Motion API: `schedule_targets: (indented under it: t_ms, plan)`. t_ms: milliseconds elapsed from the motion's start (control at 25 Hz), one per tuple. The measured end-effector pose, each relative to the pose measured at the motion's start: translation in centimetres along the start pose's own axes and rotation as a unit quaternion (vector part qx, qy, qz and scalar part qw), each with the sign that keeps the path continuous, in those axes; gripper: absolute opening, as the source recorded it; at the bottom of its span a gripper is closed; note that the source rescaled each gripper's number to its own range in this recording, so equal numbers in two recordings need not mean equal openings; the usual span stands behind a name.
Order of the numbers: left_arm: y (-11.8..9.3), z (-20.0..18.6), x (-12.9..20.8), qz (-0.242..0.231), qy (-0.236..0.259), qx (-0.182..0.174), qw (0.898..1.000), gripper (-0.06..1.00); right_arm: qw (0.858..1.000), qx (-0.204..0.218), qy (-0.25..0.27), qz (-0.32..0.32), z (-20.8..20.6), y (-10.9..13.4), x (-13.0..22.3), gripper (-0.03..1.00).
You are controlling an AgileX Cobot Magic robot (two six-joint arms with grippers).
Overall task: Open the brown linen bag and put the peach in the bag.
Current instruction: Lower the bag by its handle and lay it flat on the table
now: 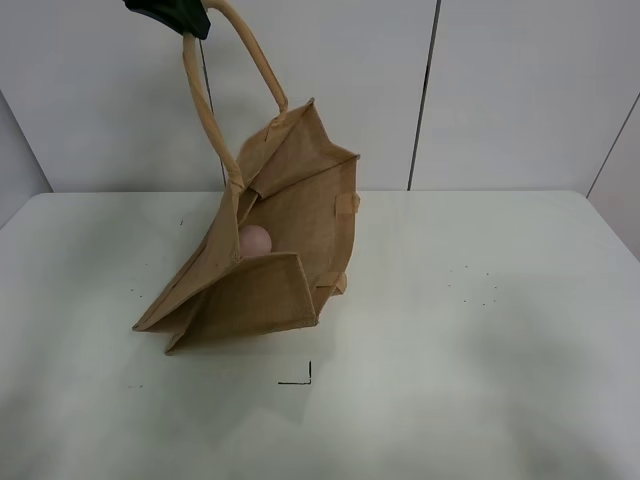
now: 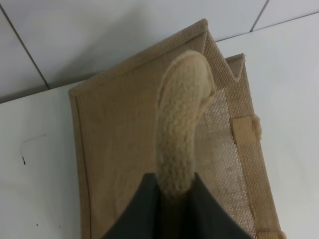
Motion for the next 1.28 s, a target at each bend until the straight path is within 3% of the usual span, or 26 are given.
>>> schedule_targets:
  t_ms: [280,640,720,840,920,1040,1280]
  plan:
    - [0.3,4.5,3.4,-0.017,0.08,0.009,0.997,0.0,1.0,0.0,0.0,0.003,0.0,0.0,0.0,1.0]
    - [0.9,12.9,8.5,-0.045,0.118,0.036,0.991,0.02,1.0,0.0,0.0,0.003,0.0,0.0,0.0,1.0]
    - [1.2,15.1,9.7,-0.052,0.136,0.036,0.989,0.16,1.0,0.0,0.0,0.003,0.0,0.0,0.0,1.0]
    - [1.5,18.4,11.3,-0.065,0.165,0.039,0.983,0.57,1.0,0.0,0.0,0.003,0.0,0.0,0.0,1.0]
    - [1.6,20.3,12.4,-0.076,0.186,0.04,0.979,0.75,1.0,0.0,0.0,0.003,0.0,0.0,0.0,1.0]
    - [1.7,21.8,13.5,-0.089,0.206,0.045,0.974,0.84,1.0,0.0,0.0,0.003,0.0,0.0,0.0,1.0]
    - [1.5,21.8,13.5,-0.08,0.215,0.051,0.972,0.85,1.0,0.0,0.0,0.003,0.0,0.0,0.0,1.0]
Point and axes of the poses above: a point on each arm's last joint axis where the gripper is mounted, z pointing out along that axis toward the gripper, y along the wrist's bending axis when the last joint is at zero, x = y × z, the point moved 5 cm from there along z, pointing out along that axis toward the gripper, and after that the axes turned 10 degrees about -z, right-handed, at the moved point
